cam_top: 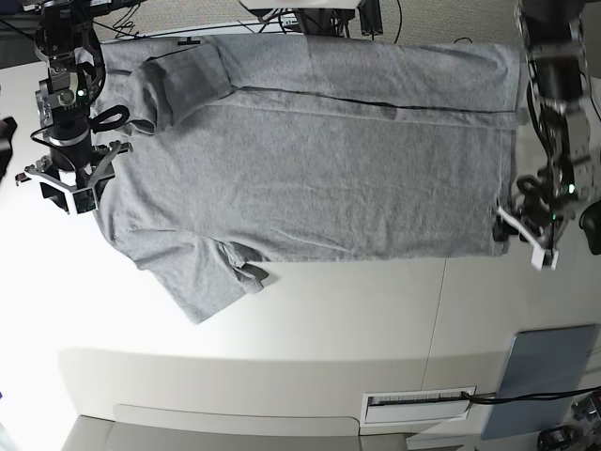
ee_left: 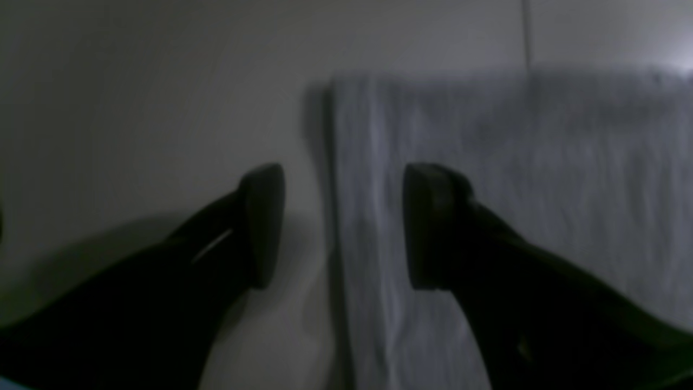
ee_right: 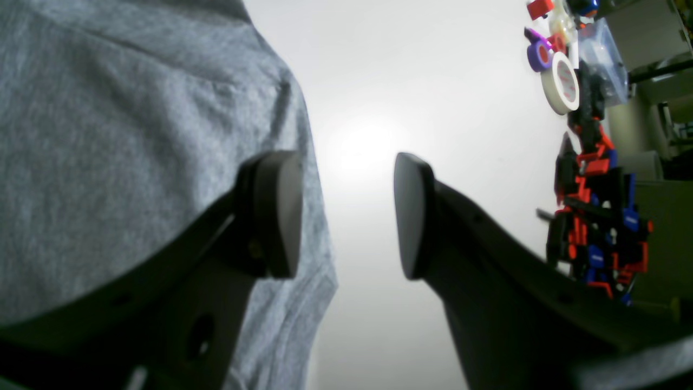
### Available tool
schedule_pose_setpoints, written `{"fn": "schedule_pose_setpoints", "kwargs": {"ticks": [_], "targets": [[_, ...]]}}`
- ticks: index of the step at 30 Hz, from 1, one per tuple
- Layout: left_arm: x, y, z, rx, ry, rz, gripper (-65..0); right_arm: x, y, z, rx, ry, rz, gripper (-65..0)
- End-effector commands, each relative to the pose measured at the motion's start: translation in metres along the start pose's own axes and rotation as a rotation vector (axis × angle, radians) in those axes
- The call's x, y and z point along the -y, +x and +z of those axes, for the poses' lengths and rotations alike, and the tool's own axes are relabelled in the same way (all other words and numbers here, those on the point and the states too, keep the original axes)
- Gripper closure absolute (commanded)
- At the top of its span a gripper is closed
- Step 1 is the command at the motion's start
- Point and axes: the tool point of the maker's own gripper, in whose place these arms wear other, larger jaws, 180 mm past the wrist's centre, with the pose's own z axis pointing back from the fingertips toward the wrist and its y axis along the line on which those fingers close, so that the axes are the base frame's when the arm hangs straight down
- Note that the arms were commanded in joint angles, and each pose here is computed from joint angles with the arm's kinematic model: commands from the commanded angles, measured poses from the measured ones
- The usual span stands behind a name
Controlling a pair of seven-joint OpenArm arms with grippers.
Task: Fold the T-shirt properly
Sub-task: 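Move both grippers to the opposite side edge, right at sleeve, left at hem, then pinch the opposite side edge with both grippers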
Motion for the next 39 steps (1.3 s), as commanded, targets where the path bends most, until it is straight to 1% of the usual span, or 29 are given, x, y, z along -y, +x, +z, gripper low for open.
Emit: {"fn": "schedule_pose_setpoints", "kwargs": {"ticks": [1, 4, 6, 14, 16, 17, 19, 21, 22, 25, 26, 27, 29, 31, 35, 39], "targets": [[-0.01, 0.026, 0.001, 0.046, 0.013, 0.001, -35.7, 0.012, 0.011, 0.001, 0.036, -0.034, 0.012, -27.4], [-0.013, 0.034, -0.01, 0.03, 0.011, 0.032, -35.7, 0.012, 0.011, 0.001, 0.036, -0.034, 0.012, -27.4], [-0.011, 0.035, -0.015, 0.02, -0.016, 0.036, -35.7, 0.012, 0.011, 0.001, 0.034, -0.034, 0.012, -27.4], [0.0, 0.016, -0.021, -0.062, -0.106, 0.032, -35.6, 0.012, 0.011, 0.001, 0.036, -0.035, 0.012, -27.4], [0.008, 0.013, -0.02, -0.075, -0.145, 0.017, -34.7, 0.012, 0.012, 0.001, 0.04, -0.034, 0.012, -27.4], [0.009, 0.013, -0.021, -0.075, -0.149, 0.015, -33.9, 0.012, 0.012, 0.001, 0.042, -0.034, 0.012, -27.4], [0.01, 0.013, -0.021, -0.074, -0.147, 0.018, -31.1, 0.012, 0.014, 0.001, 0.053, -0.035, 0.012, -27.4], [0.01, 0.013, -0.021, -0.074, -0.147, 0.018, -25.5, 0.012, 0.016, 0.002, 0.066, -0.034, 0.013, -27.5], [0.01, 0.013, -0.021, -0.074, -0.147, 0.018, -21.2, 0.012, 0.018, 0.002, 0.076, -0.033, 0.013, -27.5], [0.01, 0.014, -0.021, -0.067, -0.147, 0.019, -3.0, 0.008, 0.024, 0.0, 0.096, -0.005, 0.026, -27.5], [0.01, 0.015, -0.021, -0.063, -0.147, 0.019, 0.0, 0.006, 0.027, -0.001, 0.103, 0.008, 0.023, -27.6], [0.009, 0.014, -0.021, -0.064, -0.146, 0.018, 0.0, 0.005, 0.029, -0.003, 0.107, 0.022, 0.026, -28.3], [0.01, 0.014, -0.021, -0.067, -0.147, 0.018, 0.0, 0.004, 0.033, -0.011, 0.11, 0.045, 0.016, -33.9], [0.01, 0.014, -0.021, -0.069, -0.146, 0.018, 0.0, 0.004, 0.035, -0.025, 0.106, 0.067, -0.014, -38.6], [0.01, 0.013, -0.021, -0.071, -0.147, 0.017, 0.0, 0.005, 0.049, -0.06, 0.108, 0.143, -0.113, -39.1], [0.007, 0.011, -0.021, -0.084, -0.135, -0.002, 0.0, 0.014, 0.068, -0.099, 0.081, 0.2, -0.234, -39.1]]}}
